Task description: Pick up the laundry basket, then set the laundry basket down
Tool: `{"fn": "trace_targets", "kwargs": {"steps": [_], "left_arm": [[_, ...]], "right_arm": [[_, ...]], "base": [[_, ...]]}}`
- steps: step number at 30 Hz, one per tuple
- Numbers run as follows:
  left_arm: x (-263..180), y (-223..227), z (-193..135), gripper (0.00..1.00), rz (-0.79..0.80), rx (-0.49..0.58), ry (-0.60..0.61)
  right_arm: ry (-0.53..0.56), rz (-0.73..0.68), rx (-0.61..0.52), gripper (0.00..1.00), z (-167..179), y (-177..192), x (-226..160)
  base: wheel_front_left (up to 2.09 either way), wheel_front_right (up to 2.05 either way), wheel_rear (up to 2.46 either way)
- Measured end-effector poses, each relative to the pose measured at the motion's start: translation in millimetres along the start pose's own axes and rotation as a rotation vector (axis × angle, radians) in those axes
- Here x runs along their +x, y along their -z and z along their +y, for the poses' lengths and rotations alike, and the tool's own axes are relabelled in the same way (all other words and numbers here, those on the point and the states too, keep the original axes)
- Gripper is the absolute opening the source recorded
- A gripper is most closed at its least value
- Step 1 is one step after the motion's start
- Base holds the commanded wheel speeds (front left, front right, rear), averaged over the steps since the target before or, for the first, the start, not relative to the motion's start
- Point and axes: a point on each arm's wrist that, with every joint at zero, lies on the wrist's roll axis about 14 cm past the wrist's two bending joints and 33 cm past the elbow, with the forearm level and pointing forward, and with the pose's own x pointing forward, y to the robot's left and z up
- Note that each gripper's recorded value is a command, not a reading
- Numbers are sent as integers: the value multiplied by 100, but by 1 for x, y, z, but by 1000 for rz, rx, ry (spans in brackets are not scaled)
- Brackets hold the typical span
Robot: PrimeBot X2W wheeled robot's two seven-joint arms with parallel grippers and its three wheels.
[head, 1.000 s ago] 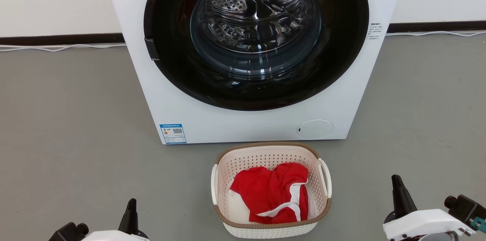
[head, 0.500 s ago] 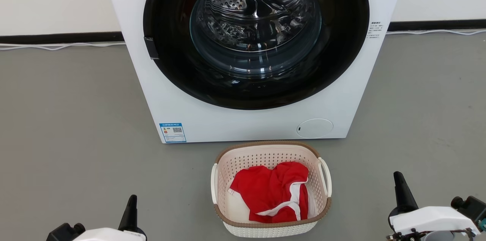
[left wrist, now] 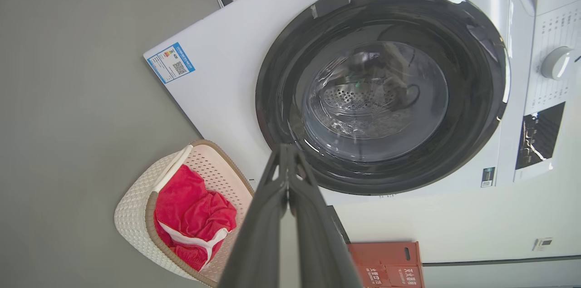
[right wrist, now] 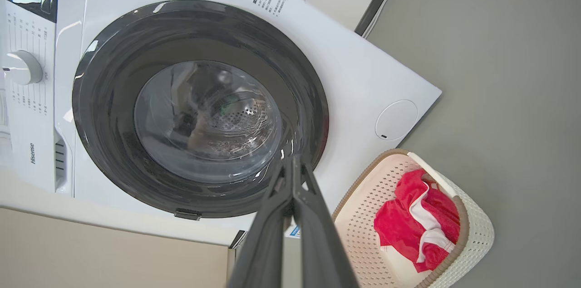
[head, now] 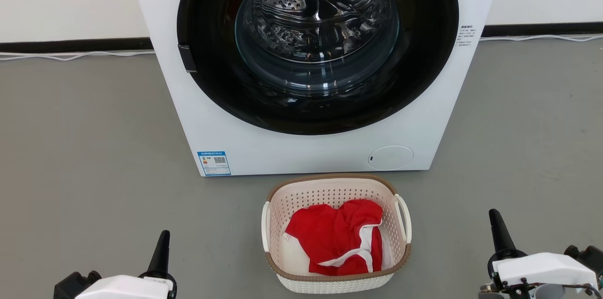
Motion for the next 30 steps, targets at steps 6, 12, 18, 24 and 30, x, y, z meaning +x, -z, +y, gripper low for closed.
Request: {"fn": "trace_targets", "kwargs": {"steps": [6, 12, 18, 24, 30], "left_arm": [[1, 0, -4, 0, 10, -60, 16], [4, -1, -12, 0, 16, -120, 46], [5, -2, -16, 0, 24, -178, 62], [6, -3, -21, 0, 30, -236, 82], [8, -5, -28, 0, 36, -295, 111]], "right_arm": [[-9, 1, 80, 0, 3, -1, 1], [-22, 2, 157, 0, 7, -3, 1], [-32, 8, 233, 0, 9, -3, 2], [-49, 9, 310, 0, 14, -5, 3], [-63, 6, 387, 0, 17, -7, 3]], "base": [[0, 0, 0], [0, 0, 0], [0, 0, 0], [0, 0, 0], [0, 0, 0]]}}
